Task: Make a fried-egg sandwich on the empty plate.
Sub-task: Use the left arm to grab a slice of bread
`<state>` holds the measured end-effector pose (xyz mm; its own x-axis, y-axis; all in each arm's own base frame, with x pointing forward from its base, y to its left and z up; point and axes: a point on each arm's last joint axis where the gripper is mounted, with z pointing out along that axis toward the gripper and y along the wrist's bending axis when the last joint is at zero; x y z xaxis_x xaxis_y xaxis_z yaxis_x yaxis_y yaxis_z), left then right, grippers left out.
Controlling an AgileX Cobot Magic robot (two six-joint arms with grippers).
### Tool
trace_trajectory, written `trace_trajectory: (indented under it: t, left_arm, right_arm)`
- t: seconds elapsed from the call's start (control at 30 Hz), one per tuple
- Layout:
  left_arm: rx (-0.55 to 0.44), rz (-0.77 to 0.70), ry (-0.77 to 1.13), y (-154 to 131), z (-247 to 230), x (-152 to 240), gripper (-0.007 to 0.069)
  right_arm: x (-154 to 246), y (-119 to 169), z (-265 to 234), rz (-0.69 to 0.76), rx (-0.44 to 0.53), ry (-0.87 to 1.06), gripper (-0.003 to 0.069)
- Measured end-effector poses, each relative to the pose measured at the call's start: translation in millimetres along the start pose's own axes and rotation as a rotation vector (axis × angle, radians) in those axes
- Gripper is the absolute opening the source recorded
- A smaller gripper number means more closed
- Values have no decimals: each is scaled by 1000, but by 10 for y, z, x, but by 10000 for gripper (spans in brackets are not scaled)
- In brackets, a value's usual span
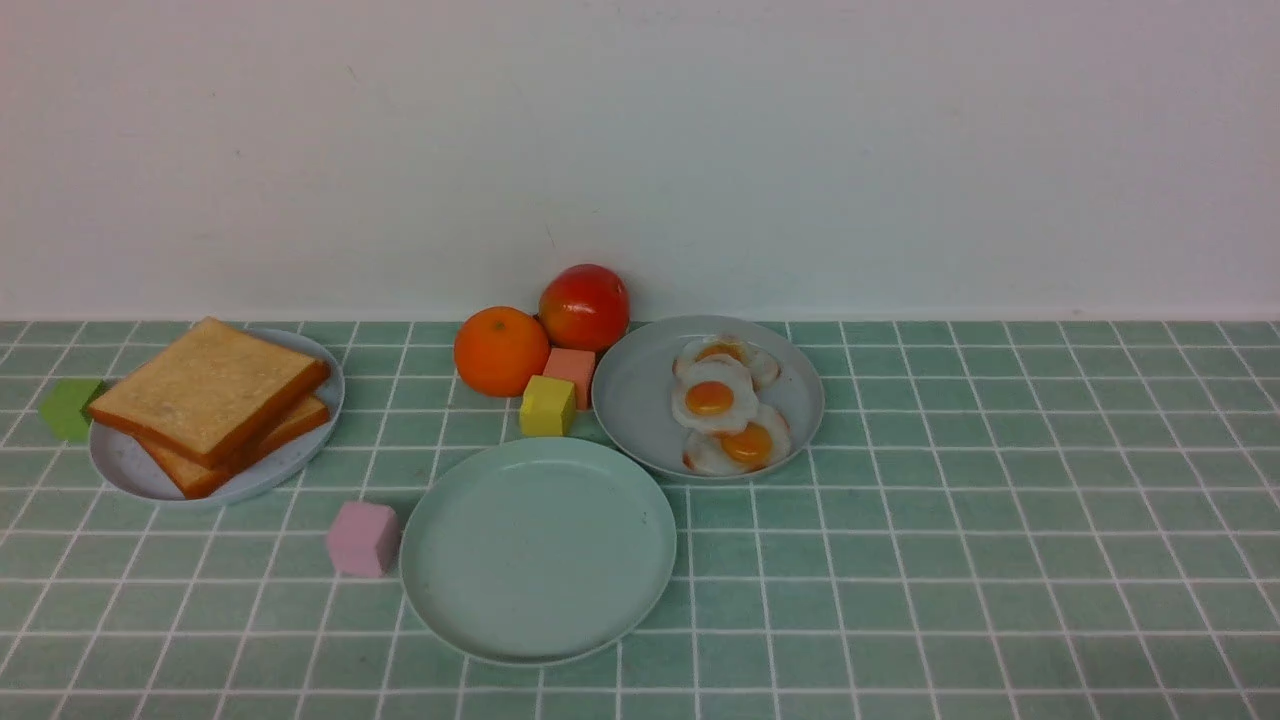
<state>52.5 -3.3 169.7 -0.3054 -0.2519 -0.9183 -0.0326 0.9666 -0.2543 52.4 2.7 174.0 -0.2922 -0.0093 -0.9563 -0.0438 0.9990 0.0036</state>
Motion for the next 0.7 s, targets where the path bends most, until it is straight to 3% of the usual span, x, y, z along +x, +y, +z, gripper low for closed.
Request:
trace_trajectory:
  t: [0.57, 0.7]
  left_arm:
    - [13, -16, -34, -12, -1, -31, 188]
    - [110, -311, -182, -73, -20, -177, 194]
  right_arm:
    - [0, 0, 0, 0, 0, 0, 239]
    - [0, 0, 0, 0, 0, 0, 239]
